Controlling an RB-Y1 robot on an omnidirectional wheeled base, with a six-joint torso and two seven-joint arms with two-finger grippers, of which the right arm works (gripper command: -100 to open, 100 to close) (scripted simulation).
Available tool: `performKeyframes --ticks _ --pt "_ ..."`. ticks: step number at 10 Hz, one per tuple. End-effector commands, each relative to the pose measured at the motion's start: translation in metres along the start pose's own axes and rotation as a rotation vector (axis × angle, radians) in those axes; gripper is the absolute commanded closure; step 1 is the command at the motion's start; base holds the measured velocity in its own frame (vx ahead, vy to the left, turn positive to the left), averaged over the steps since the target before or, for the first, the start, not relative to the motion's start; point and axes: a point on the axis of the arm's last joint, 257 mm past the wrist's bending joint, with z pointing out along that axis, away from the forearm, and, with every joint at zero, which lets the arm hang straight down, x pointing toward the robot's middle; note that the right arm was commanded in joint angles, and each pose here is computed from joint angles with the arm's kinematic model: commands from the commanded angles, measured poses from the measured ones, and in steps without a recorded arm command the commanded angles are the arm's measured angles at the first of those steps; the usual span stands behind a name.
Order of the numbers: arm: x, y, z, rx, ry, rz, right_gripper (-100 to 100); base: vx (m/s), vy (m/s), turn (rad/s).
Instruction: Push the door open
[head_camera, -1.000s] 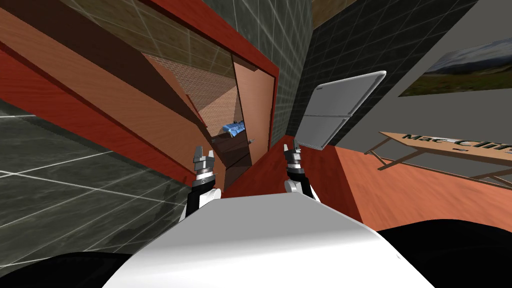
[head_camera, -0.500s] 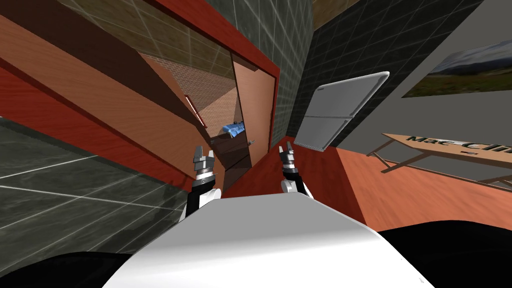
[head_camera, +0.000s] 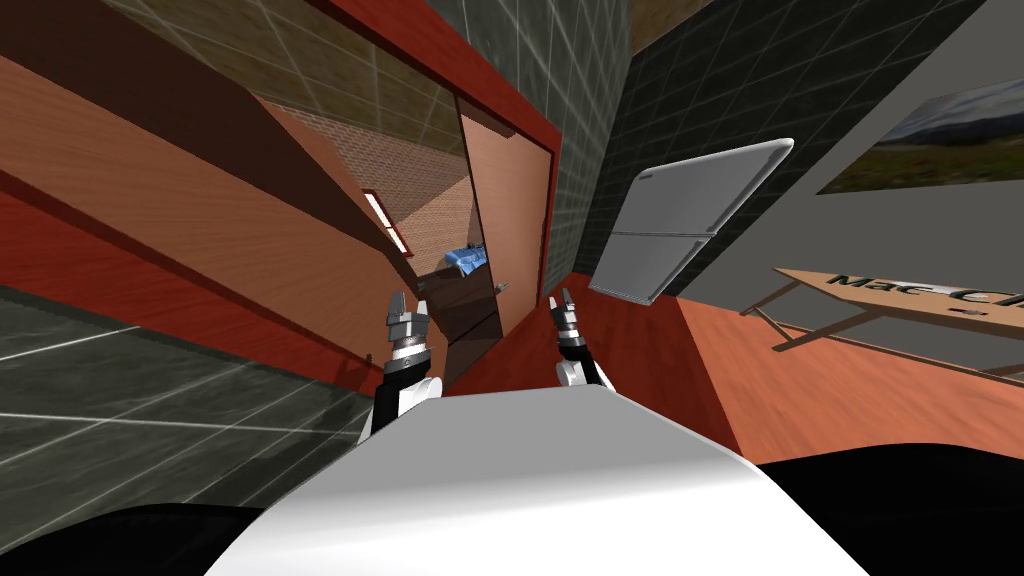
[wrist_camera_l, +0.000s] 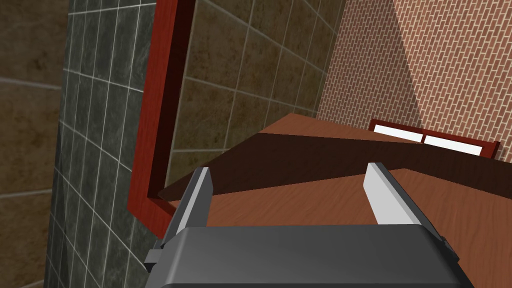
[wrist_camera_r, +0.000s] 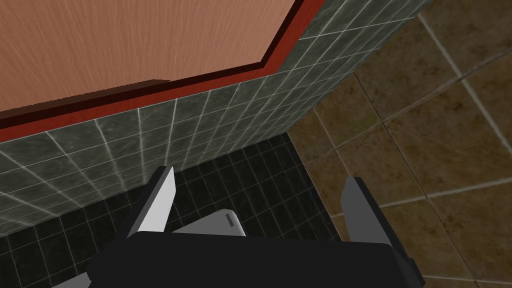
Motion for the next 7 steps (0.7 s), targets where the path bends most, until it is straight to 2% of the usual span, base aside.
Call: performKeyframes --ticks 1,7 --pt "0.009 -0.012 -0.0023 0.019 0.018 0.013 -100 0.105 -0.026 0.008" --pt "0.044 -0.060 -0.0142 0.097 0.091 0.056 -100 0.097 -0.017 0.009"
